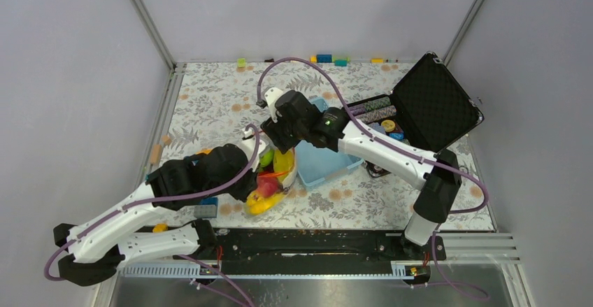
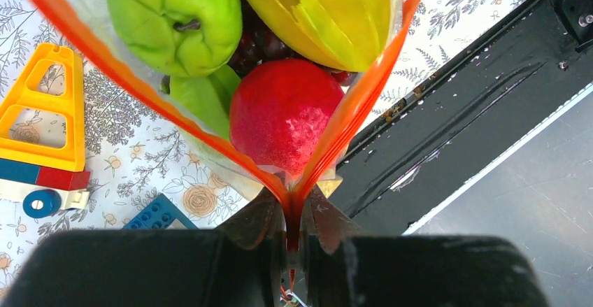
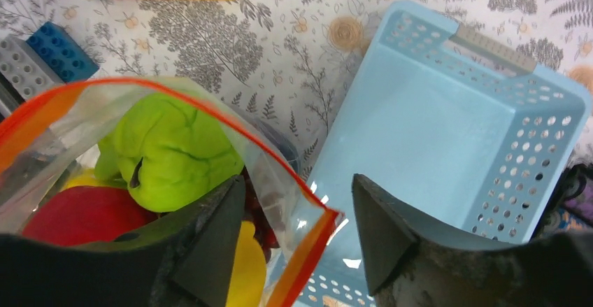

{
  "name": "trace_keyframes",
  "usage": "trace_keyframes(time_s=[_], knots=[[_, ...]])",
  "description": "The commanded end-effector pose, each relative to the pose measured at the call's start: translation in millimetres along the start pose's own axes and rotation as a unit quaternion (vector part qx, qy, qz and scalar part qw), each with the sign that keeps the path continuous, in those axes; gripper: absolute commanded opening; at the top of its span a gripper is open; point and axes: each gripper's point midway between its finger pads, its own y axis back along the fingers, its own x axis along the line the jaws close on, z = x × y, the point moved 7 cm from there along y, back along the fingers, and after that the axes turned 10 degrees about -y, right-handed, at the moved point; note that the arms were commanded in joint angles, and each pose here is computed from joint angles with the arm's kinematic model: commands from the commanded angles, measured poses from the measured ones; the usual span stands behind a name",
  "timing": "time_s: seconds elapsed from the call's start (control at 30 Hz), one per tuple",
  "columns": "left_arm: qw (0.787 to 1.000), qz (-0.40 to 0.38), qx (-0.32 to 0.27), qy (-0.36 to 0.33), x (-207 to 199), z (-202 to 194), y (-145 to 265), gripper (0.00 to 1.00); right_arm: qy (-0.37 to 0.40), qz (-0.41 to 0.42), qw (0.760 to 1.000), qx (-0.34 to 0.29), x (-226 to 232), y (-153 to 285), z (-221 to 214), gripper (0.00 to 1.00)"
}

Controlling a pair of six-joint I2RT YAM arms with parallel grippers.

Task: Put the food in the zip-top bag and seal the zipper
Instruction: Adjust the zipper food storage bag at the center of the board.

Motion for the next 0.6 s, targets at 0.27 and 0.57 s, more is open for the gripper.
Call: trace_keyframes(time_s=[0.27,0.57], knots=[[0.997,0.024,-0.056,0.046,6.6,2.6,14.1,0.0,-0.105,-0.198,0.973,-0.056,-68.9,-10.0,35.5,0.15],[0.99,0.075,-0.053,0.111,10.3,-0.4,-2.8,0.0,-0.089,-0.214,0.97,-0.074,-119.9,-35.6,57.6,0.08]])
